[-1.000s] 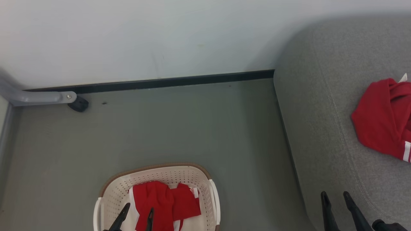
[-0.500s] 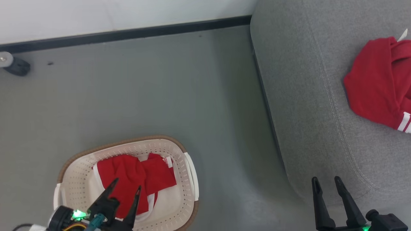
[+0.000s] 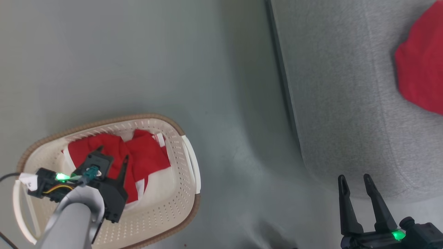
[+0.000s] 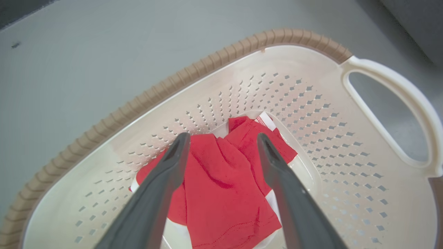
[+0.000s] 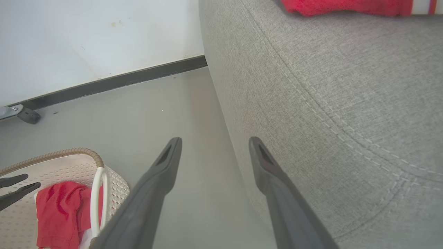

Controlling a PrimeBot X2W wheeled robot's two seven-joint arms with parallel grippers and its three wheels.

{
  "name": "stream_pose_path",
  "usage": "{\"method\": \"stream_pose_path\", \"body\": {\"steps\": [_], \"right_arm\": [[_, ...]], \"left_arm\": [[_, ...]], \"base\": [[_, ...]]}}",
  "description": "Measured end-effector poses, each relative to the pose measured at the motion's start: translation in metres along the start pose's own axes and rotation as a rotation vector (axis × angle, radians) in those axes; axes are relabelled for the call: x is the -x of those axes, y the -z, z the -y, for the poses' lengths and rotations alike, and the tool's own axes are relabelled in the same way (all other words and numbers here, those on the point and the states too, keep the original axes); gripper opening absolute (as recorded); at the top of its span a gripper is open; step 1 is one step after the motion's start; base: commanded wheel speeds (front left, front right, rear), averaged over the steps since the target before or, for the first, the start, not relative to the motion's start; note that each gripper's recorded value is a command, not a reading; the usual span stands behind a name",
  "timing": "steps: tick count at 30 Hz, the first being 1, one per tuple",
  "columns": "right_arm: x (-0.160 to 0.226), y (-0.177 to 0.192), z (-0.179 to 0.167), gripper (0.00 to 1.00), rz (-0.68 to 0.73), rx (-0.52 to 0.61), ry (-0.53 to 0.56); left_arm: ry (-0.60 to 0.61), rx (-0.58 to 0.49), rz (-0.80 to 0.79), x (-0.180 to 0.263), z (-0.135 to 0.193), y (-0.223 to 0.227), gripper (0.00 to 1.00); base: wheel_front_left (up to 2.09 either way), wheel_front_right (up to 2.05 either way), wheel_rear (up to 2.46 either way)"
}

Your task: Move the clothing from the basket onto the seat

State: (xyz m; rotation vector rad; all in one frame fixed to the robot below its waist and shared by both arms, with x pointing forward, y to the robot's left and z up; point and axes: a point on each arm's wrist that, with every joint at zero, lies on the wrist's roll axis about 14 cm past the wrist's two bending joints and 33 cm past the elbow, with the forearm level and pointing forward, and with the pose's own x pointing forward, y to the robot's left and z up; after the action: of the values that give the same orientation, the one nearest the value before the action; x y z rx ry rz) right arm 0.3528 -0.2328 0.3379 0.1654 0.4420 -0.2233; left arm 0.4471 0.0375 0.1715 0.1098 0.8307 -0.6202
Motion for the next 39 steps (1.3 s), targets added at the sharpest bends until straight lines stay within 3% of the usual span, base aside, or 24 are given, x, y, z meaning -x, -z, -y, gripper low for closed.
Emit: {"method": "stream_pose_path", "body": {"steps": [10,26,39], "right_arm": [[-0.018,0.027,0.001,1.00,-0.075,0.021,0.012],[-0.031,0.044,-0.009,1.00,-0.111,0.037,-0.018],[-0.040,0.049,-0.024,1.00,-0.111,0.056,-0.068]], "left_arm": [[0.011,0.008,-0.255,-0.019,-0.009,0.080,1.00],[-0.082,0.005,-0.354,-0.044,-0.032,0.091,1.00],[-0.069,0.009,-0.419,-0.051,-0.020,0.104,1.00]], "base": [[0.00,0.00,0.00],[0.00,0.00,0.00],[0.00,0.00,0.00]]}}
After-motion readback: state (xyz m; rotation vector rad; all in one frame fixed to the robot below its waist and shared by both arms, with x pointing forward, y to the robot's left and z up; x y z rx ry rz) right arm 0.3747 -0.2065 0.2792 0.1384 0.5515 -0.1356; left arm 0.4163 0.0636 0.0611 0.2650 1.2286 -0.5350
